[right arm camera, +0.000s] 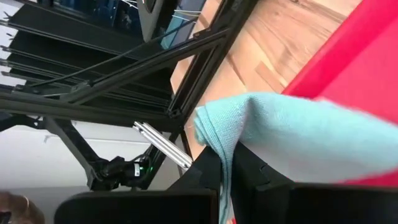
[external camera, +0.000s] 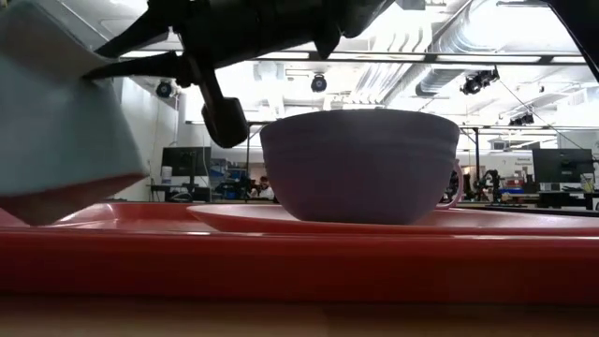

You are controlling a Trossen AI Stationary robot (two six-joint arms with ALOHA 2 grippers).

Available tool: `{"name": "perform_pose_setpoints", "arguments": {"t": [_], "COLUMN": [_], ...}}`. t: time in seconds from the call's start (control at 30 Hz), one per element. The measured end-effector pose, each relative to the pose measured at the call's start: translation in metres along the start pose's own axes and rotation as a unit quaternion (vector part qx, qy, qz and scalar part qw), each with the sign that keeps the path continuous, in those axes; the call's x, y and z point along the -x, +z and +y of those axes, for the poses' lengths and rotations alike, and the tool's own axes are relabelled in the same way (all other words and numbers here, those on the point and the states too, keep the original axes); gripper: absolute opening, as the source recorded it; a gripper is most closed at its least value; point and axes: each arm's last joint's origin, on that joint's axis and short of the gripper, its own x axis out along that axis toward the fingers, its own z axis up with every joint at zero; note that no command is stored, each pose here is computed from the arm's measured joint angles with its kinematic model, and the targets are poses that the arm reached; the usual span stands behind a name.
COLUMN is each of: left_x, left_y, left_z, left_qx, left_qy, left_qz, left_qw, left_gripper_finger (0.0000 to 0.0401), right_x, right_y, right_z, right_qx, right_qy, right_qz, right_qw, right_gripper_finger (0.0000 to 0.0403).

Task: Set up tray
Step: Put the blue napkin into the pink serving tray

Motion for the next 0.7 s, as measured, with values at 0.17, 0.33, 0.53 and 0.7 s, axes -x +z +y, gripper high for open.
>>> {"name": "perform_pose_setpoints", "arguments": {"t": [0.17, 0.33, 0.53, 0.7], "left_x": [0.0000, 0.0000, 0.0000, 0.0000], "left_y": [0.0000, 0.0000, 0.0000, 0.0001], "left_z": [0.0000, 0.0000, -0.0001, -0.0002], "left_qx": [0.000, 0.000, 0.000, 0.000], "left_qy": [0.000, 0.000, -0.002, -0.004], "left_qz": [0.000, 0.000, 0.000, -0.001], "left_qw": [1.000, 1.000, 1.000, 1.000], "left_gripper_finger": [0.0273, 0.0273, 0.0273, 0.0273], "right_x": [0.0002, 0.0005, 0.0007, 0.0014], "right_y": [-0.0022, -0.0037, -0.0010, 0.0040], "right_z": [-0.0040, -0.0055, -0.0061, -0.0072], "right_qx": [-0.011, -0.017, -0.005, 0.012], "right_qy": [-0.019, -0.024, -0.023, -0.018], "right_qz": [0.017, 0.034, 0.030, 0.027], "right_qw": [1.000, 0.999, 0.999, 0.999], "right_gripper_finger": [0.0000, 0.0000, 0.0000, 0.0005]}}
